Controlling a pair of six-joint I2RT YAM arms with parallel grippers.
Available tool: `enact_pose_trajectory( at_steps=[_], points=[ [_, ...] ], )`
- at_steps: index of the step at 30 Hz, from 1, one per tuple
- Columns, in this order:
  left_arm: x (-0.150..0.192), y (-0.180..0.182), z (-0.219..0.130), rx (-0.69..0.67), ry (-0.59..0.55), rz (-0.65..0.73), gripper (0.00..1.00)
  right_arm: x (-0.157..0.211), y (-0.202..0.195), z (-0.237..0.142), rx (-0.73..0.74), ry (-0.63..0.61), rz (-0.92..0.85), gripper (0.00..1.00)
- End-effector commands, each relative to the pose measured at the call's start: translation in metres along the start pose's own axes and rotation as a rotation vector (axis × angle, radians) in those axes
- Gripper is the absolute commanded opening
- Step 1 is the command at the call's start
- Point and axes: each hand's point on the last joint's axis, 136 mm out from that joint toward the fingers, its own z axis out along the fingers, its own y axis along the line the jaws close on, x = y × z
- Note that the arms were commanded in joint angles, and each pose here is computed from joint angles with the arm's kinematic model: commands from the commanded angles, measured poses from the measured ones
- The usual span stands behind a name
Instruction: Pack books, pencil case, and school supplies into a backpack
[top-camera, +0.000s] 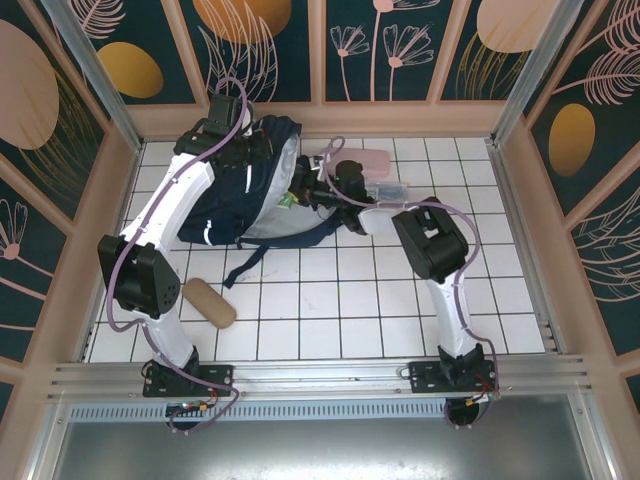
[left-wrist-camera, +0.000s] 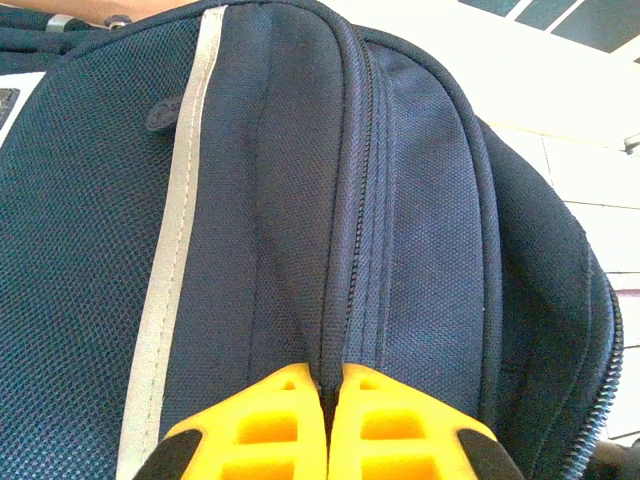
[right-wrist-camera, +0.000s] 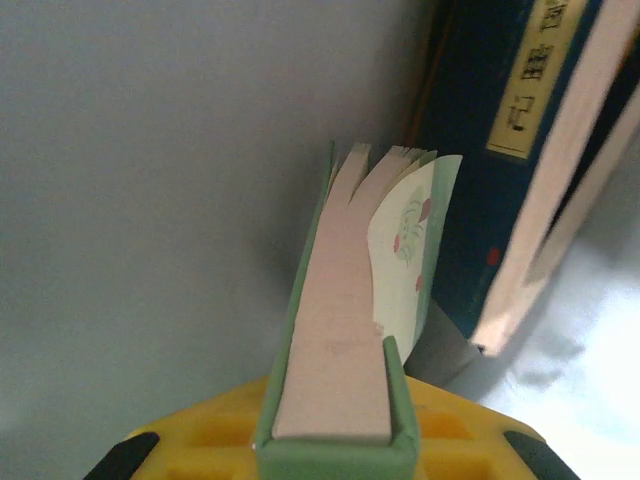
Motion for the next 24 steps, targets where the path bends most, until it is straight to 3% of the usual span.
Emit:
enact_pose_trajectory(
  at_steps=[1,5,6,8,12,24],
  points=[
    [-0.049,-0.047,-0.042,0.175,-0.177,0.019,0.0,-0.011,0.02,0.025,-0.065,-0.033,-0.033,0.0],
    [-0.047,-0.047,-0.042,0.18,-0.17,0.013,0.0,-0.018,-0.01,0.05,0.043,-0.046,0.0,0.0],
    [-0.047,-0.047,-0.041,0.178,-0.169,0.015,0.0,-0.02,-0.016,0.056,0.078,-0.043,0.001,0.06],
    [-0.047,-0.046,-0.041,0.171,-0.169,0.02,0.0,-0.021,-0.024,0.064,0.146,-0.021,-0.015,0.27],
    [-0.047,-0.043,-0.04,0.154,-0.172,0.031,0.0,-0.023,-0.022,0.056,0.231,-0.032,-0.067,0.42],
    [-0.045,-0.037,-0.037,0.145,-0.165,0.033,0.0,-0.008,-0.042,0.02,0.366,-0.004,-0.051,0.44]
  ],
)
